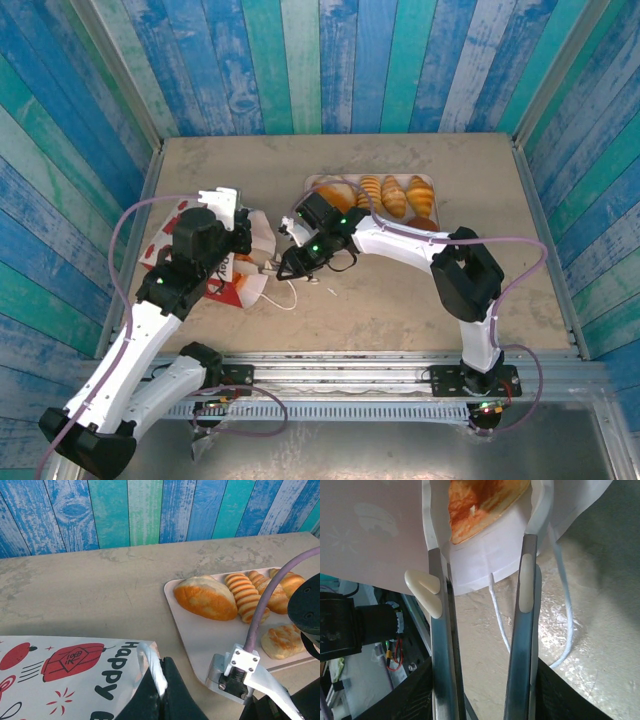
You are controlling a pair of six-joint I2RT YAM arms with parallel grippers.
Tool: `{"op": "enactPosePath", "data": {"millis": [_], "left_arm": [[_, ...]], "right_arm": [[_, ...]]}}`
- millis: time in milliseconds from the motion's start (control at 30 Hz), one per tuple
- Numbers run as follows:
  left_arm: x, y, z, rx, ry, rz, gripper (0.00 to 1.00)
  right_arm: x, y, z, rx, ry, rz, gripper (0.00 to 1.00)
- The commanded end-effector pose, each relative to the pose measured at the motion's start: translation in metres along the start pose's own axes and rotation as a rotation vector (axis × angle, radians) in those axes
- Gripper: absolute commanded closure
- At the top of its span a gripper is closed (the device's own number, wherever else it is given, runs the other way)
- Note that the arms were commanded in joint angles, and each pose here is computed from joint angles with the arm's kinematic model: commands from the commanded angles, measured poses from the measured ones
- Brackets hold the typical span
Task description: Take the fake bread out of the paper bag
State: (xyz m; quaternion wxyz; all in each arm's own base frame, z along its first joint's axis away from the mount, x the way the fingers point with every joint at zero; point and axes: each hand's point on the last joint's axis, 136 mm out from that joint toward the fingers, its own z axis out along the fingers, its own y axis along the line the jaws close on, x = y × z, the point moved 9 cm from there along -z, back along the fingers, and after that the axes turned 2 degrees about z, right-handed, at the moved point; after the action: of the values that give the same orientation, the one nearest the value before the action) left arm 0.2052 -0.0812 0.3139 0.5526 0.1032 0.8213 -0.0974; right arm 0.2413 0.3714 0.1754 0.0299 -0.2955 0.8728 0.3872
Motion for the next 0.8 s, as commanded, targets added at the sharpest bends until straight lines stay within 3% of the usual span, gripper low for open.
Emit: {"op": "enactPosePath", "data": {"millis": [0,433,767], "left_arm": [[-0.008,-0.002,0.0,0.016,-0.037,-0.003,1.0],[-0.005,0.0,-0.003,0.0,-0.036,-0.003,1.0],[-0.004,0.004,-0.004,-0.047,-0.008,0.016,1.0]], "right_arm": [[0.002,0.005,0.004,-0.07,0.001,0.002,0.58],[-0.004,0.024,-0.026,-0.095,-0.107,-0.058,0.78],[0.0,0.038,-0.063,-0.089,-0.164,-0.12,0.79]]}}
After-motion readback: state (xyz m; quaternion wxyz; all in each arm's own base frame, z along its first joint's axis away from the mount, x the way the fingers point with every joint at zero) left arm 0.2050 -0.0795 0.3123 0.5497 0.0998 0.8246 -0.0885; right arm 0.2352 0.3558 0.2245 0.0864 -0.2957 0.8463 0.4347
